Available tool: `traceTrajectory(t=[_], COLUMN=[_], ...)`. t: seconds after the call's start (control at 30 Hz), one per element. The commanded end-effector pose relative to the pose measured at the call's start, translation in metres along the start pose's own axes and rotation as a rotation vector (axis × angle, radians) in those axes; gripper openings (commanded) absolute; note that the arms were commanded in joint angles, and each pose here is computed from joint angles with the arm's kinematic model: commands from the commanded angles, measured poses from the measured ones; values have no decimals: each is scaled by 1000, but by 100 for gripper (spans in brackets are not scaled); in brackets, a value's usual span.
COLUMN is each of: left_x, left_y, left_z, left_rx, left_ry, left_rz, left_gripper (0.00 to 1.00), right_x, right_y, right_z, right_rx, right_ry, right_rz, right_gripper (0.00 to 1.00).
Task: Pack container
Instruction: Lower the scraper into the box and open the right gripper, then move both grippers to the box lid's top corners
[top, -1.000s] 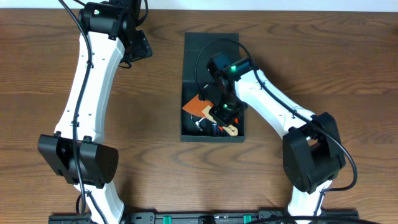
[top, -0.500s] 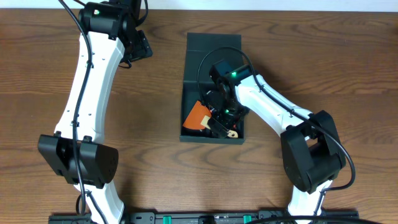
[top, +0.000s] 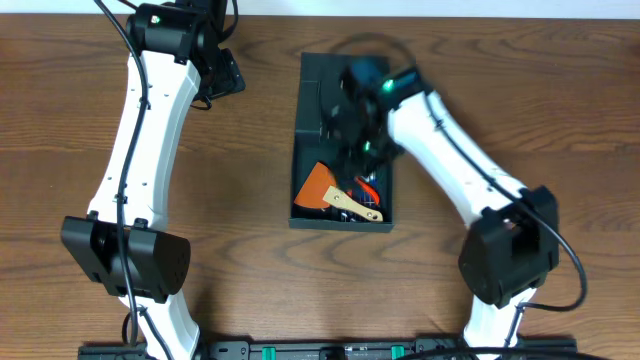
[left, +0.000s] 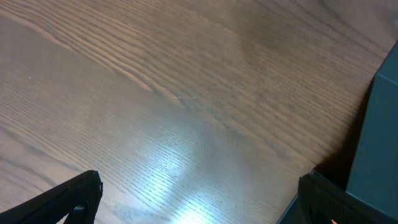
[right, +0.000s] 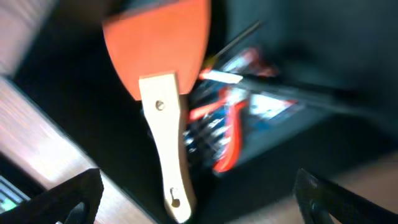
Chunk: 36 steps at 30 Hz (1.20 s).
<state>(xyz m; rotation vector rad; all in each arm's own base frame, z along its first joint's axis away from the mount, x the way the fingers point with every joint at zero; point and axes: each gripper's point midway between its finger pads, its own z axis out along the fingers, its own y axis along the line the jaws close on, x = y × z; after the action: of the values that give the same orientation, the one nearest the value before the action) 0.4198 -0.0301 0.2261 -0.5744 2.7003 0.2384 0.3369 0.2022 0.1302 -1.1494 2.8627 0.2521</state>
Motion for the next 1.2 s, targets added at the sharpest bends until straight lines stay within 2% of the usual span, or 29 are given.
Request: traceTrajectory(t=[0.0, 0.13, 0.23, 0.37, 0.5, 0.63, 0.7, 0.73, 0.8, 0.83, 1.1, 1.13, 1.17], left_x=[-3, -3, -3, -3, -3, -3, -3, -3, -3, -3, -10, -9, -8], left_y=[3, 3, 3, 3, 3, 3, 3, 3, 3, 3, -1, -1, -1], left_z=[-5, -5, -5, -5, -5, -5, -5, -5, -5, -5, -6, -6, -6], left_rx=[-4, -4, -4, -4, -4, -4, -4, -4, -4, -4, 15, 13, 11], left_ry=[-18, -18, -18, -18, -18, -18, -18, -18, -18, -18, -45, -41, -38], left_rz=[-19, -19, -19, -19, -19, -19, -19, -19, -19, -19, -29, -28, -26], left_gripper=[99, 98, 99, 99, 99, 98, 99, 99, 99, 99, 99, 89, 44], right_x=[-17, -7, 18, 65, 88, 95, 96, 98, 102, 104, 106, 107, 107], right_y=[-41, -104, -146, -189, -215, -224, -223, -223, -225, -225, -224, -224, -224], right_z=[-63, -128, -156, -160, -162, -163, -162, -162, -162, -162, -162, -161, -161], right_rx=[160, 373, 443, 456, 438, 340, 289, 272, 265, 265, 274, 276, 276], right_ry=[-127, -234, -270, -232, -246, -302, -319, -321, -320, -316, -297, -293, -292], right_rz=[131, 377, 542, 744, 832, 890, 905, 915, 926, 930, 872, 873, 873], right_gripper=[99, 99, 99, 99, 99, 99, 86, 65, 10, 1, 1, 1, 1])
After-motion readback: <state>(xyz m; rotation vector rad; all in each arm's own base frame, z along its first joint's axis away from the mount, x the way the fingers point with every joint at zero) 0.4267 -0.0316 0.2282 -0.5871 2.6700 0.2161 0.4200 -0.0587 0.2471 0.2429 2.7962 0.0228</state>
